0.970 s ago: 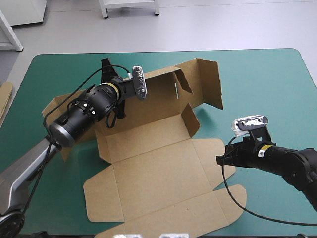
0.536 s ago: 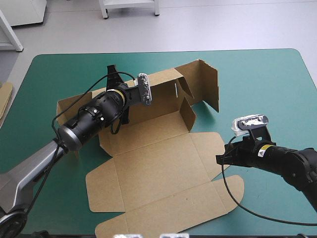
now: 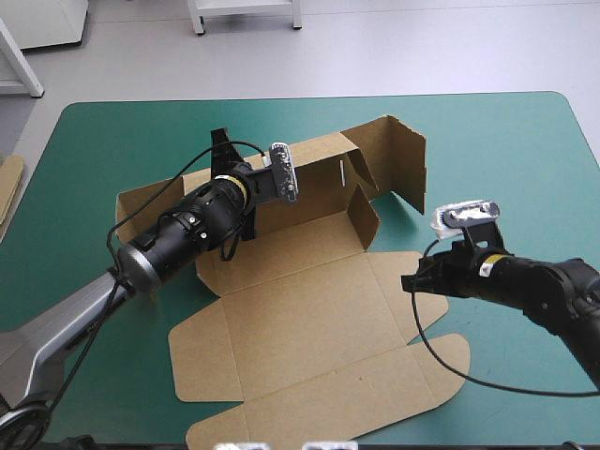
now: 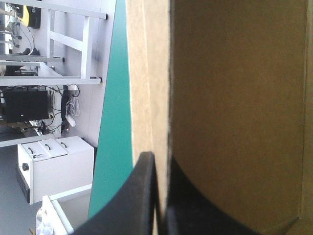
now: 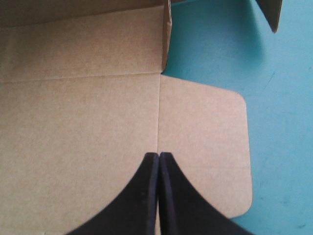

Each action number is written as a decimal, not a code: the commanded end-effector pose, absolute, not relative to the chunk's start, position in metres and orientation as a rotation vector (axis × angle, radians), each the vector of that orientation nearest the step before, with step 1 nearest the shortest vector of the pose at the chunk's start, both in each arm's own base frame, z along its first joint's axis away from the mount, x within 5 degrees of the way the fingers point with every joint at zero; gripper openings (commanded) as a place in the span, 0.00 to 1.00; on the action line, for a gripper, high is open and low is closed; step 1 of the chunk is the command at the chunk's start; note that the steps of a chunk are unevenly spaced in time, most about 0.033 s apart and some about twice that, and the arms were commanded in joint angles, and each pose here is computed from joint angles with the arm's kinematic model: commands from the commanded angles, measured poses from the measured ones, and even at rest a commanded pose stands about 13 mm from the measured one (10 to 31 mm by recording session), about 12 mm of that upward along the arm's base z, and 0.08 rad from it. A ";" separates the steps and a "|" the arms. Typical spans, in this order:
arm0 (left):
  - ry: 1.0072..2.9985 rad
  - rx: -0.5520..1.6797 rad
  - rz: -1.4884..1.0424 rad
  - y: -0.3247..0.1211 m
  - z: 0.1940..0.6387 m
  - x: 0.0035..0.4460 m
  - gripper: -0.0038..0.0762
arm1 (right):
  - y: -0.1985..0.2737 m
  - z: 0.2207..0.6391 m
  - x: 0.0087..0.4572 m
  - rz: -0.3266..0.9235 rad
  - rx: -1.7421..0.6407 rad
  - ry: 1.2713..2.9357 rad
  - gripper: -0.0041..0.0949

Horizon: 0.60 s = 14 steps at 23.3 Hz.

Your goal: Fold the box

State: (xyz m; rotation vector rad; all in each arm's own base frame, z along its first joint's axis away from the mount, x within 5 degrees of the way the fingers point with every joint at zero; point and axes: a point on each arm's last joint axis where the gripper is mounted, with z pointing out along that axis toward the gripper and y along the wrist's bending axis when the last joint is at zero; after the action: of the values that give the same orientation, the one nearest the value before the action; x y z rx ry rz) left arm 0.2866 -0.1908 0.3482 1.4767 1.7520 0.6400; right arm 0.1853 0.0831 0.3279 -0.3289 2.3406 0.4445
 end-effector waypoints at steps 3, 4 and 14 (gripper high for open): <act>1.801 1.428 0.539 -0.189 0.358 0.275 0.04 | 0.095 0.356 0.227 0.419 -0.361 2.233 0.02; 1.802 1.437 0.540 -0.189 0.355 0.274 0.04 | 0.099 0.357 0.236 0.415 -0.366 2.239 0.02; 1.791 1.473 0.549 -0.188 0.337 0.272 0.04 | 0.106 0.434 0.319 0.415 -0.395 2.239 0.02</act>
State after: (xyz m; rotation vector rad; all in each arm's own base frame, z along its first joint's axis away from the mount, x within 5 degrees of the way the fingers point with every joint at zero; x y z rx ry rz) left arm 0.2805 -0.1885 0.3332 1.5217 1.7199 0.6264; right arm 0.3163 0.1138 0.3942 -0.4164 2.3473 0.4007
